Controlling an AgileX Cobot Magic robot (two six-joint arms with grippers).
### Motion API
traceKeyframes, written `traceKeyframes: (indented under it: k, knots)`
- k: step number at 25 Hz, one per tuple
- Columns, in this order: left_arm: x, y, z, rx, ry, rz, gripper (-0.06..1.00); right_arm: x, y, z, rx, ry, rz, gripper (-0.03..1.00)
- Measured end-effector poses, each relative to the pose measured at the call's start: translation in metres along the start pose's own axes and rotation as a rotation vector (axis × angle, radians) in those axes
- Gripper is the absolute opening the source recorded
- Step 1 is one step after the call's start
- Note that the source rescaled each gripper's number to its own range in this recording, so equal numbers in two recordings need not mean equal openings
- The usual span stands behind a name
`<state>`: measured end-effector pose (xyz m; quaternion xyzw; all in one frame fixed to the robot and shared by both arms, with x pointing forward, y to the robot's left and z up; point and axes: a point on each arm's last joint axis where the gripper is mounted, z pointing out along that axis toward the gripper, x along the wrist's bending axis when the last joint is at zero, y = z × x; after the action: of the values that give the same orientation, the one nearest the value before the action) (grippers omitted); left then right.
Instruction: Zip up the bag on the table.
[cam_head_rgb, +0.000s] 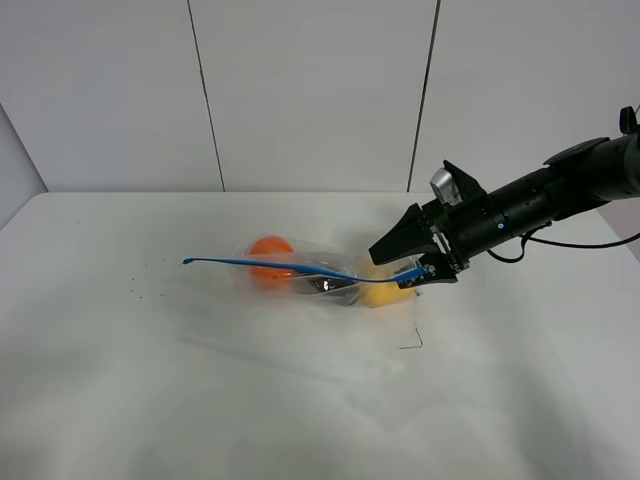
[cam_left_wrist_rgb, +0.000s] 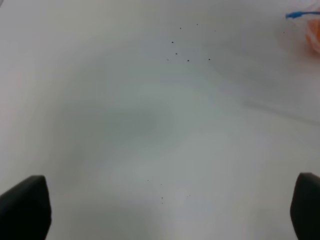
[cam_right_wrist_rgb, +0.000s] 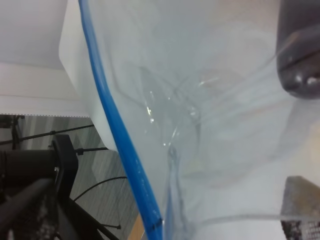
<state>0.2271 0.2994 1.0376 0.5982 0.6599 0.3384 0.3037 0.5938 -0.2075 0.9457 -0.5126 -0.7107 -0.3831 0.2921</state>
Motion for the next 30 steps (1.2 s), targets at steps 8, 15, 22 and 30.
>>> traceKeyframes:
  k: [8, 15, 22, 30]
  knots:
    - [0.000, 0.000, 0.000, 0.000, -0.002, -0.001, 1.00, 0.008, 0.000, -0.008, -0.001, -0.050, -0.012, 1.00]
    - [0.000, 0.000, 0.000, 0.000, -0.003, -0.001, 1.00, 0.032, 0.000, -0.025, -0.033, -0.107, -0.071, 1.00]
    - [0.000, 0.000, 0.000, 0.000, -0.003, -0.001, 1.00, 0.033, -0.007, -0.033, 0.024, -0.211, -0.073, 1.00]
    - [0.000, 0.000, 0.000, 0.000, -0.003, -0.001, 1.00, 0.048, -0.009, -0.057, -0.040, -0.427, -0.095, 1.00]
